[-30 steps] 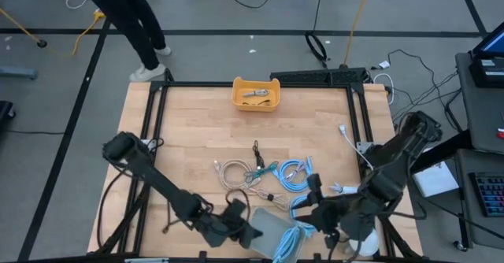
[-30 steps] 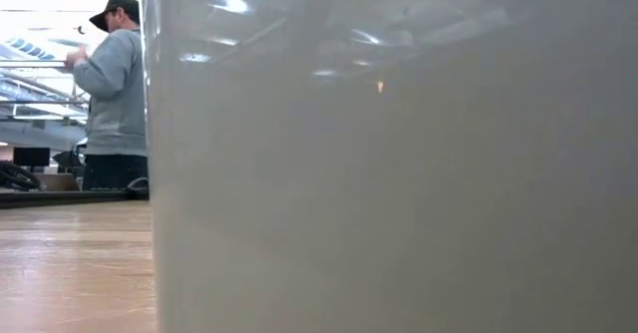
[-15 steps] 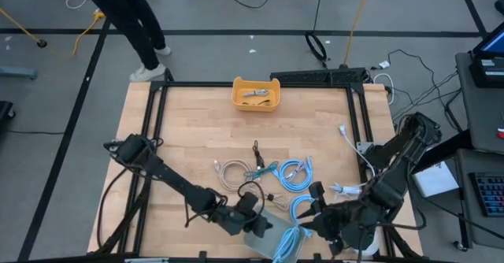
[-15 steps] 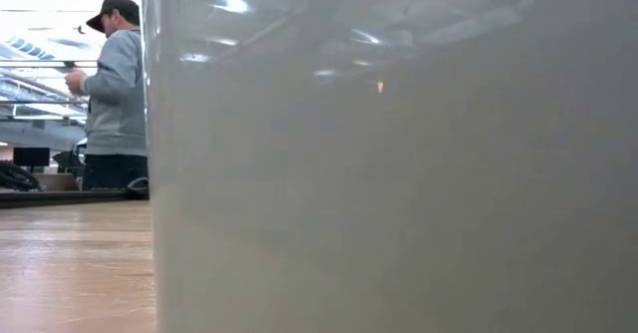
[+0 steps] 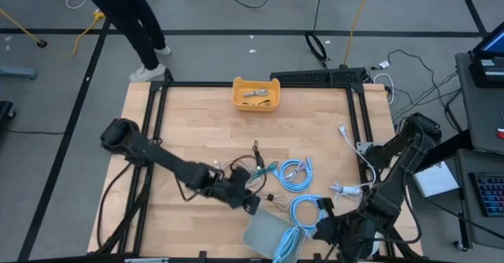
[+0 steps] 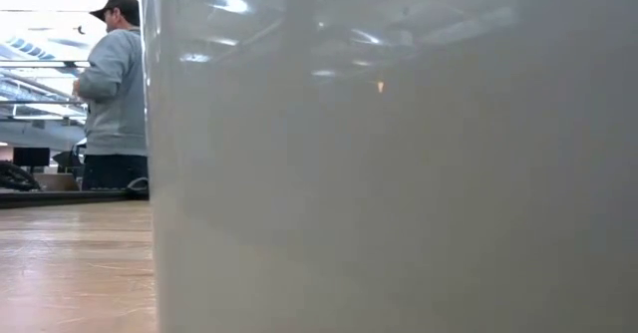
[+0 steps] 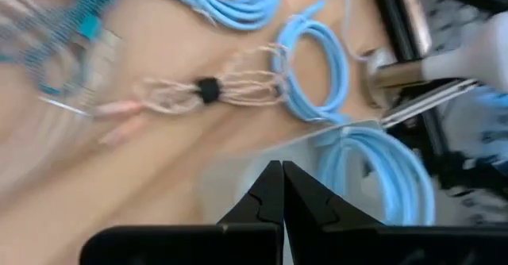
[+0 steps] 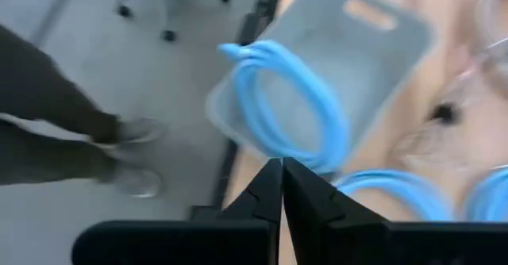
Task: Sort cables into bins
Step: Adjust the gray bin
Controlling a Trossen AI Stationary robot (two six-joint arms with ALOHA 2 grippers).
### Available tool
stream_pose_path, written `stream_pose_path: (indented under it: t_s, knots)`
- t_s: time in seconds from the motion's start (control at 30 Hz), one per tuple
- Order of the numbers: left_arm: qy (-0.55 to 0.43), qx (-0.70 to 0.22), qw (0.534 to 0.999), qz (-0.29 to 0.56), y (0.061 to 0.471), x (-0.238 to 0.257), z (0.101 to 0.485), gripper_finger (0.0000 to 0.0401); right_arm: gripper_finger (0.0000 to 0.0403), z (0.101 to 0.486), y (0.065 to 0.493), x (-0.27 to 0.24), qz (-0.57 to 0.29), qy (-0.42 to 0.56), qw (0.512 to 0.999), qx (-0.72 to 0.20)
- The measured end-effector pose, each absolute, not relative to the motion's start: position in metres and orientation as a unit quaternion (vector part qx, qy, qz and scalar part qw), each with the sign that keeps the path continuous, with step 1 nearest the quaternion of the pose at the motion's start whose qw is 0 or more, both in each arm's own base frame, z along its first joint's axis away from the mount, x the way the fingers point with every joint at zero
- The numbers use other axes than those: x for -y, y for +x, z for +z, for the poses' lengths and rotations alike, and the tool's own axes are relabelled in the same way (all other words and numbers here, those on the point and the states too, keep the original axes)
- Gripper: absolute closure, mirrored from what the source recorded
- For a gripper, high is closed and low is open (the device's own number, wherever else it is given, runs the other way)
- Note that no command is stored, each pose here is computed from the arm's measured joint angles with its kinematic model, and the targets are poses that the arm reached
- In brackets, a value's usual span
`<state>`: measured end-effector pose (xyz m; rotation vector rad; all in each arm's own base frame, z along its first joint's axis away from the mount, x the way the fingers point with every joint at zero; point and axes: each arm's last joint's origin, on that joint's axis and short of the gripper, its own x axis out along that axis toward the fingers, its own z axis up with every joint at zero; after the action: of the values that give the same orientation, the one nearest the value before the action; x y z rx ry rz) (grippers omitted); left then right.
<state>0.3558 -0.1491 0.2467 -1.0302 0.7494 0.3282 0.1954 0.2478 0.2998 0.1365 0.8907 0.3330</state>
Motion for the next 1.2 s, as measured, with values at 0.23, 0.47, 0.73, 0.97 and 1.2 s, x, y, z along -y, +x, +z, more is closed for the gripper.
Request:
stream_pose_path:
  t_s: [0.23,0.47,0.73,0.97,1.2]
  knots:
    - [-0.431,-0.376,0.811,0.122,0.351,0.118,0.265,0.0401,0.0402,0.283,0.197,-0.258,0.204,0.161,0.842,-0.473]
    - [-0.414,-0.413,0.81,0.03,0.354,0.118,0.266,0.0401,0.0402,0.234,0.215,-0.268,0.164,0.202,0.833,-0.488]
    - [-0.386,-0.434,0.814,0.025,0.351,0.121,0.262,0.0401,0.0403,0.179,0.246,-0.286,0.183,0.25,0.801,-0.512]
    - [-0.378,-0.433,0.818,0.023,0.352,0.12,0.262,0.0401,0.0403,0.17,0.244,-0.289,0.16,0.237,0.813,-0.507]
    - [-0.372,-0.437,0.819,0.011,0.348,0.129,0.262,0.0401,0.0403,0.168,0.247,-0.274,0.101,0.193,0.832,-0.51]
